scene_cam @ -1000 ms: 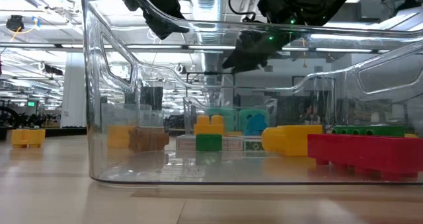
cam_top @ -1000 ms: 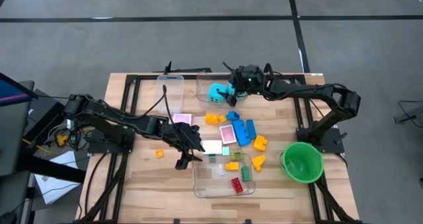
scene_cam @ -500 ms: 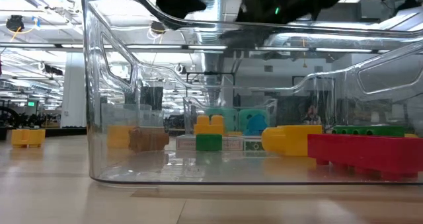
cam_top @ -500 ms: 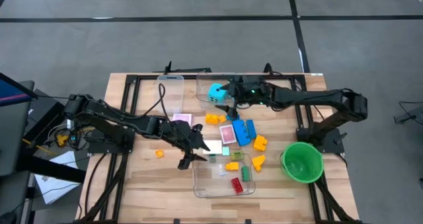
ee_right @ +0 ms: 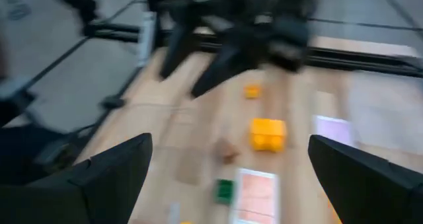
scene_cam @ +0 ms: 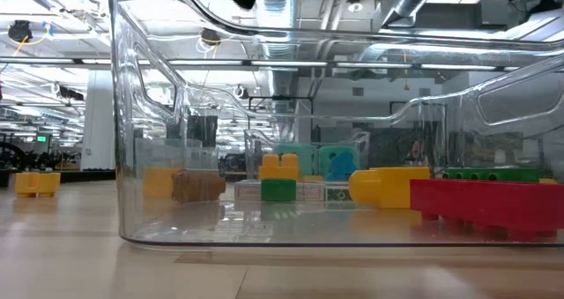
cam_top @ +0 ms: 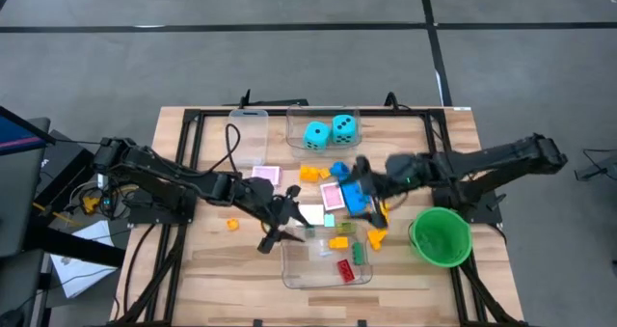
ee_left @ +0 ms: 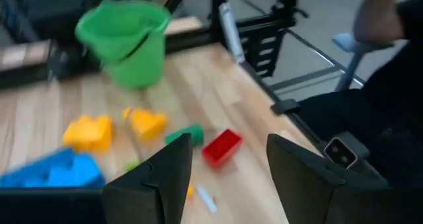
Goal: Pick & Place Toys
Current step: Put the yellow game piece into the bottom transparent bin
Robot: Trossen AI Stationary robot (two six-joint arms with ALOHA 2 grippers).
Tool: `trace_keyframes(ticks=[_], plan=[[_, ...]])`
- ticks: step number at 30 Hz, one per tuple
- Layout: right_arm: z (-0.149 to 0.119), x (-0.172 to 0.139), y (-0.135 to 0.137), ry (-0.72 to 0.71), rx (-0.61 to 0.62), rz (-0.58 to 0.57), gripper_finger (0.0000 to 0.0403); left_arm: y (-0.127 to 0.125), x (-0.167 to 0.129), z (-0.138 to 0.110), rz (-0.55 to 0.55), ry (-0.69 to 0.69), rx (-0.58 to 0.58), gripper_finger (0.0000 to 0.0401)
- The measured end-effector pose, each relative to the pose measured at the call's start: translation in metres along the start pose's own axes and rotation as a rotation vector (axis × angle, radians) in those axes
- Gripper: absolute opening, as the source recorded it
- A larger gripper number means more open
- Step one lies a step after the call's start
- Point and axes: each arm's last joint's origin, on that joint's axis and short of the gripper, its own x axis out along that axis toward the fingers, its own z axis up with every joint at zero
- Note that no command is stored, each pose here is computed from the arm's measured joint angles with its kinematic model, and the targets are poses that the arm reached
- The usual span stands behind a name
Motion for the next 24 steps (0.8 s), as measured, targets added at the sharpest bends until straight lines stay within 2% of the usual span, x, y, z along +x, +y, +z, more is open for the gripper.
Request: trace_keyframes(ticks=[5, 10, 13, 15, 17, 20, 22, 24], plan=[[0.002, -0.001, 0.031, -0.026, -0.073, 0.1, 0.0397, -0.021, 0.002, 0.01, -0.054, -0.087, 0.119, 0.0191], [0.008, -0.015, 0.036, -0.081, -0.064, 0.085, 0.0397, -0.046, 0.003, 0.012, -0.188, -0.111, 0.183, 0.0195], [0.01, -0.021, 0.039, -0.094, -0.068, 0.09, 0.0397, -0.059, 0.004, 0.011, -0.164, -0.099, 0.228, 0.0212], [0.01, -0.023, 0.042, -0.098, -0.071, 0.099, 0.0397, -0.064, 0.004, 0.005, -0.048, -0.02, 0.234, 0.023], [0.01, -0.023, 0.044, -0.097, -0.076, 0.11, 0.0397, -0.065, 0.0, -0.004, 0.155, 0.11, 0.219, 0.0252], [0.008, -0.023, 0.047, -0.075, -0.079, 0.121, 0.0397, -0.06, -0.012, -0.016, 0.485, 0.257, 0.125, 0.0287], [0.005, -0.024, 0.049, -0.052, -0.071, 0.127, 0.0397, -0.057, -0.023, -0.025, 0.616, 0.335, 0.032, 0.031], [0.004, -0.024, 0.049, -0.041, -0.049, 0.13, 0.0397, -0.056, -0.033, -0.033, 0.678, 0.393, -0.08, 0.0331]])
